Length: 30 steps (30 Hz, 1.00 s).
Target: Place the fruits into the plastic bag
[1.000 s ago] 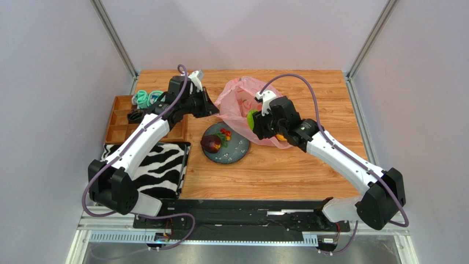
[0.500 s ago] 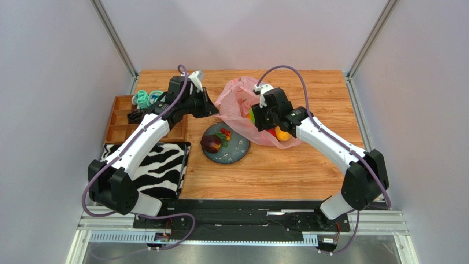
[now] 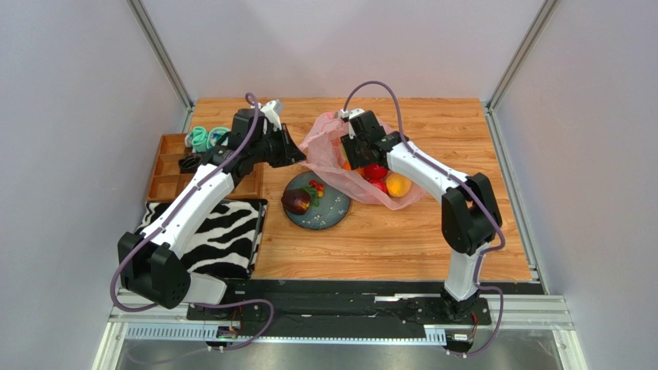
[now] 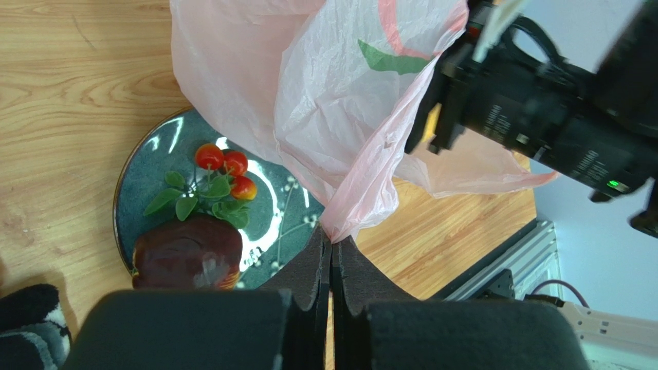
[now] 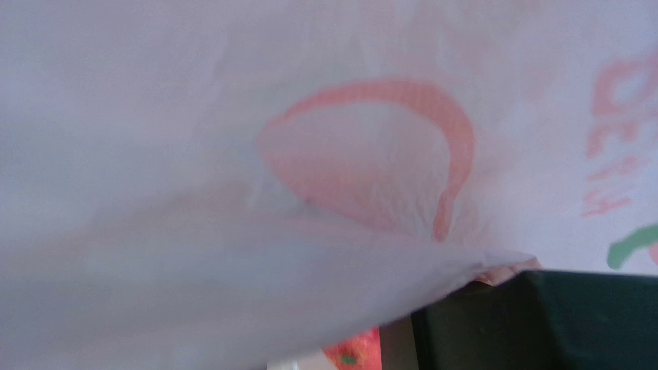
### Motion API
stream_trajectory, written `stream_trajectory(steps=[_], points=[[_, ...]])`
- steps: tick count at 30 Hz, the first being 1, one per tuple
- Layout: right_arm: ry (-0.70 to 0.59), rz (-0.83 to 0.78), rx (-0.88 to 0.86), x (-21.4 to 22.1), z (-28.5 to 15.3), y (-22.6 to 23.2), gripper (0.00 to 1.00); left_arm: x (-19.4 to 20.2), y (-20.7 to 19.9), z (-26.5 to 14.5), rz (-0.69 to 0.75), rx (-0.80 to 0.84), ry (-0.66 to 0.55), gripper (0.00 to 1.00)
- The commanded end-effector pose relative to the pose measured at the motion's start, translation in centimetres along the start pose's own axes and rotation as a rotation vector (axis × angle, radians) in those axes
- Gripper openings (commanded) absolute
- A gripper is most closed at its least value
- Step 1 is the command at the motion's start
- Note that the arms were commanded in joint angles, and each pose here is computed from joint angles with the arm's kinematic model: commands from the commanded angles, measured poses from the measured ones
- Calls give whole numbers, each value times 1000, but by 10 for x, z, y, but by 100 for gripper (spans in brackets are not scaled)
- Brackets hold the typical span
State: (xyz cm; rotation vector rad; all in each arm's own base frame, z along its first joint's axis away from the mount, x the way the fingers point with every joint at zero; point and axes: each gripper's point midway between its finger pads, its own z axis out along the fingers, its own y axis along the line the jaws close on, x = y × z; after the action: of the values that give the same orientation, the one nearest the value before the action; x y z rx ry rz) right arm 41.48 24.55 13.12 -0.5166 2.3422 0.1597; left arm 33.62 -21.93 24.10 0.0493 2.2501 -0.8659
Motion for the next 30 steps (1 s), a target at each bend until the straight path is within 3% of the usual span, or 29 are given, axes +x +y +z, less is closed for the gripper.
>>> stream_trajectory(steps=[1,3,6,7,9,10,12,18,30], points=[[-42,-4,26,-27,15,-1,9,-2,-6,-11,-5,21,-26,0],[-19,0,49,-23,18,-5,12,0,-5,-11,-9,19,-26,0],[-12,1,39,-19,20,-3,29,1,-4,-10,-8,15,-20,0],[-6,-3,34,-14,21,-2,41,1,-4,-10,-7,14,-18,0],[-29,3,30,-18,17,-2,50,2,-3,-10,-7,13,-16,0],[-28,3,29,-15,17,-2,59,2,-3,-10,-8,11,-17,0],[-29,0,27,-15,16,-2,65,3,-2,-9,-10,9,-13,0],[-42,0,20,-16,11,-2,72,2,-1,-8,-7,7,-14,0],[-165,10,-43,-40,-24,5,70,-2,-2,-7,-4,3,-21,0]])
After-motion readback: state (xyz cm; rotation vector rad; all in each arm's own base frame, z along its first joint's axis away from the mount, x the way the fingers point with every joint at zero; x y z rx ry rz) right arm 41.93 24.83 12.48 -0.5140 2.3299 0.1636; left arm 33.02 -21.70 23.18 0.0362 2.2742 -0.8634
